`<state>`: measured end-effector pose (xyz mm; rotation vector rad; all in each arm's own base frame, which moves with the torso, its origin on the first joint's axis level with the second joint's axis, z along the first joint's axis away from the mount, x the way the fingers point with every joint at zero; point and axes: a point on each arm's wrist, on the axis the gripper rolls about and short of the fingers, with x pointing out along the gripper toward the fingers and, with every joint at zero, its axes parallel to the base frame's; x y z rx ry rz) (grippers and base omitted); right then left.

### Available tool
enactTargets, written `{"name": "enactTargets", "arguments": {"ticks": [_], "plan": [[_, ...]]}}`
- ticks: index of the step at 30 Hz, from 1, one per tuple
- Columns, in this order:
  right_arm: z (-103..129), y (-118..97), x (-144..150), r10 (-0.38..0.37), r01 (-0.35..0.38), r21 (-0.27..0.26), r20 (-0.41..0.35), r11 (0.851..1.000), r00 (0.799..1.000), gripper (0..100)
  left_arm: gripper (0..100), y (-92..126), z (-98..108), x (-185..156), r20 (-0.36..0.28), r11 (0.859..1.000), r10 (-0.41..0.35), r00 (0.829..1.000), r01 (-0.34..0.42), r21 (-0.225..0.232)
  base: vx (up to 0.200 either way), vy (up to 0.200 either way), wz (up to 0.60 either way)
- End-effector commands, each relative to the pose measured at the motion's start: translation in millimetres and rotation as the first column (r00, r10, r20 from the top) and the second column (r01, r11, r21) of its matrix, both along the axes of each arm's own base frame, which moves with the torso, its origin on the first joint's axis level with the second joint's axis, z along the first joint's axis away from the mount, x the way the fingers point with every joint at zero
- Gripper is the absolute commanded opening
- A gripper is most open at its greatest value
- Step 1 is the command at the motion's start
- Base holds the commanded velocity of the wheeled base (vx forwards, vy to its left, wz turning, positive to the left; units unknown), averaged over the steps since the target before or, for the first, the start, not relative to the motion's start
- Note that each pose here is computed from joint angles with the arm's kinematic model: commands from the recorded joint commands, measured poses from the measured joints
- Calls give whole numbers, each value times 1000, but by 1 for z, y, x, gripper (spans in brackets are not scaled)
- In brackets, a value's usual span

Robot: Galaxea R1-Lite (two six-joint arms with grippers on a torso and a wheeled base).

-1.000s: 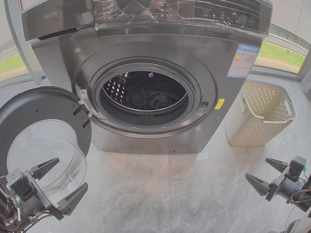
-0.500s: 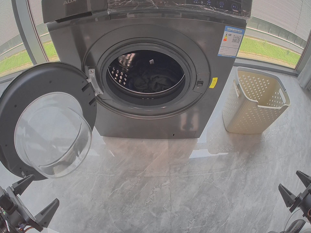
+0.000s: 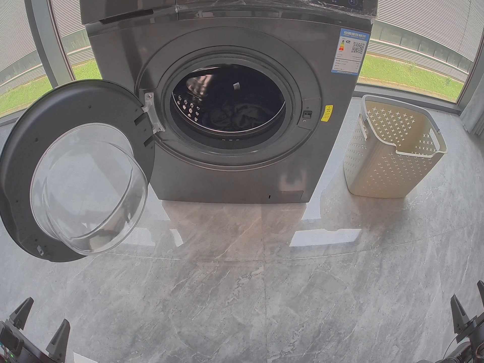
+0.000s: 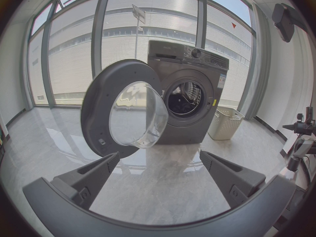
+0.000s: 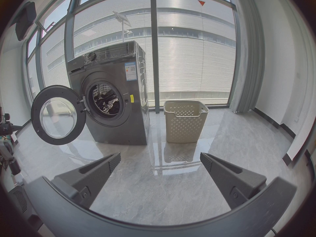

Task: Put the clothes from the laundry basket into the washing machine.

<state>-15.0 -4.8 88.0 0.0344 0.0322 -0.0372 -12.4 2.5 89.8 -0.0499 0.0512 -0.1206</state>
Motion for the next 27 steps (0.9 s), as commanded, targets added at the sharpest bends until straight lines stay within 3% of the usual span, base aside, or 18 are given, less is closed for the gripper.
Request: {"name": "enactTargets", "arguments": {"ticks": [1,3,4,7,9,11,13,15,16,18,19,21,22,24,25,27], "plan": [[-6,4,-8,3,-2,-12,89,1000,996,100,100,-1,-7,-4,33,994,110,993,-111,11,0,0,0],[-6,4,-8,16,-14,-17,90,1000,996,100,100,-2,-9,-11,105,988,138,985,-144,58,0,0,0],[-7,4,-8,-1,3,-16,83,1000,997,100,100,-2,-9,-11,106,987,134,985,-142,70,0,0,0],[-6,4,-9,19,-18,-10,78,1000,997,100,100,-2,-14,-10,56,991,128,990,-131,40,0,0,0],[-7,6,-9,111,-109,-20,63,994,992,100,100,-2,-15,-11,28,991,126,992,-127,38,0,0,0],[-6,8,-10,165,-163,-55,40,985,986,100,100,-2,-15,-11,45,991,126,991,-129,48,0,0,0],[-6,7,-11,170,-168,-58,29,984,985,100,100,-2,-14,-10,49,992,119,992,-121,46,0,0,0],[-6,7,-11,163,-161,-42,34,986,986,100,100,-2,-14,-10,50,992,121,991,-123,42,0,0,0],[-6,6,-10,104,-104,9,42,995,994,100,100,-2,-14,-10,49,992,121,991,-123,33,0,0,0],[-6,4,-10,8,-10,38,57,999,998,100,100,-2,-14,-10,51,992,123,991,-124,32,0,0,0],[-6,4,-9,13,-15,29,66,999,998,100,100,-2,-14,-10,51,992,121,991,-123,33,0,0,0],[-5,7,-8,130,-129,-22,98,991,987,100,100,-2,-14,-10,52,991,122,991,-124,42,0,200,0],[-5,7,-8,135,-134,-15,99,991,986,100,100,-2,-14,-10,51,991,122,991,-124,46,0,200,0],[-6,6,-8,96,-97,8,99,995,990,100,100,-2,-14,-10,51,991,122,991,-124,47,0,200,0],[-6,3,-8,-42,37,47,91,998,995,100,100,-2,-14,-10,53,991,122,991,-124,48,0,200,0],[-8,3,-8,-49,46,36,75,998,996,100,100,-2,-14,-10,52,991,122,991,-124,42,0,200,0]]}}
